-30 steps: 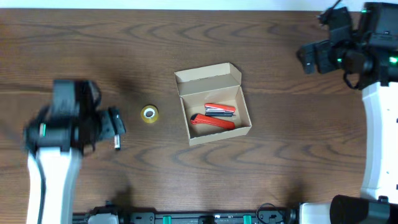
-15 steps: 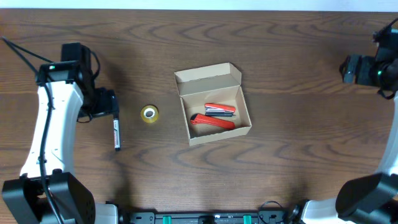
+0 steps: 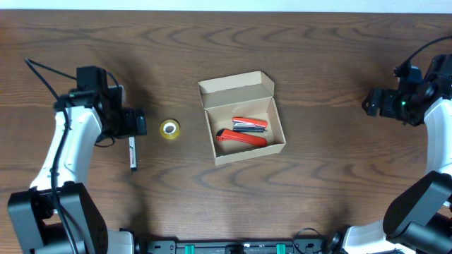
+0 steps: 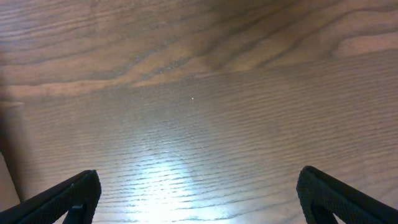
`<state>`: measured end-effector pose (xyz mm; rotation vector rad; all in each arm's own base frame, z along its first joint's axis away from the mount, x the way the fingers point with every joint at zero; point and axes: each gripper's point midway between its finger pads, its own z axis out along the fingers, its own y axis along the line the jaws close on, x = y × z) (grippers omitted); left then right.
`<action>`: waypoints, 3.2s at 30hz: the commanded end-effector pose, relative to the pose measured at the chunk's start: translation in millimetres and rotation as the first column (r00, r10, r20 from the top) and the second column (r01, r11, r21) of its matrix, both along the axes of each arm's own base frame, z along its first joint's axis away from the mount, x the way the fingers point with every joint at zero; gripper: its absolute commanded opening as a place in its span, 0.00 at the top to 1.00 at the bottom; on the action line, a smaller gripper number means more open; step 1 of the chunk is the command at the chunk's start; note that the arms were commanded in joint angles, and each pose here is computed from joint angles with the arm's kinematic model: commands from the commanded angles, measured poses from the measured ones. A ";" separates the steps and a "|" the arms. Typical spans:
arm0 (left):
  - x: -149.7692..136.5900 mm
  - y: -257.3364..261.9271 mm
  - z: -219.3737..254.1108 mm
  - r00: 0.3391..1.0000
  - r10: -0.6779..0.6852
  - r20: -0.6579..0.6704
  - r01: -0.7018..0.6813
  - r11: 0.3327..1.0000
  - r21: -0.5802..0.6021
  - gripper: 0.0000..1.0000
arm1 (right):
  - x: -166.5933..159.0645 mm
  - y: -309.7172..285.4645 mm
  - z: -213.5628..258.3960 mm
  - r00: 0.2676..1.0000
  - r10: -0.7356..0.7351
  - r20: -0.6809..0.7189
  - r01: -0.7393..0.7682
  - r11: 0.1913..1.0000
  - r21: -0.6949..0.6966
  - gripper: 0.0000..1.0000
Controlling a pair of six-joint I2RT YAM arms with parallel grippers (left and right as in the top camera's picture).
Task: Pack container
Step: 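Lower left gripper and grasp the black-capped white marker, then carry the marker right and lower it into the box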
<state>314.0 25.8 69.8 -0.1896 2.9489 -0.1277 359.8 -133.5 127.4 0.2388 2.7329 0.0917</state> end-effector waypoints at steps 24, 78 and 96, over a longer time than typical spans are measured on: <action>-37.3 -8.5 -86.5 0.985 -0.028 -0.168 0.021 0.999 -0.047 0.15 | 1.4 6.7 1.8 1.000 -0.001 0.011 0.000 1.000 0.028 0.02; 29.5 -164.0 115.7 0.663 -0.714 0.227 0.728 0.685 0.030 0.94 | 4.5 7.9 3.0 1.000 0.002 0.022 -0.003 1.000 0.025 0.02; 4.5 -279.1 103.8 -0.001 -0.990 0.142 0.946 0.045 0.320 0.94 | 6.0 11.2 3.9 1.000 0.003 0.031 -0.004 0.999 0.045 0.02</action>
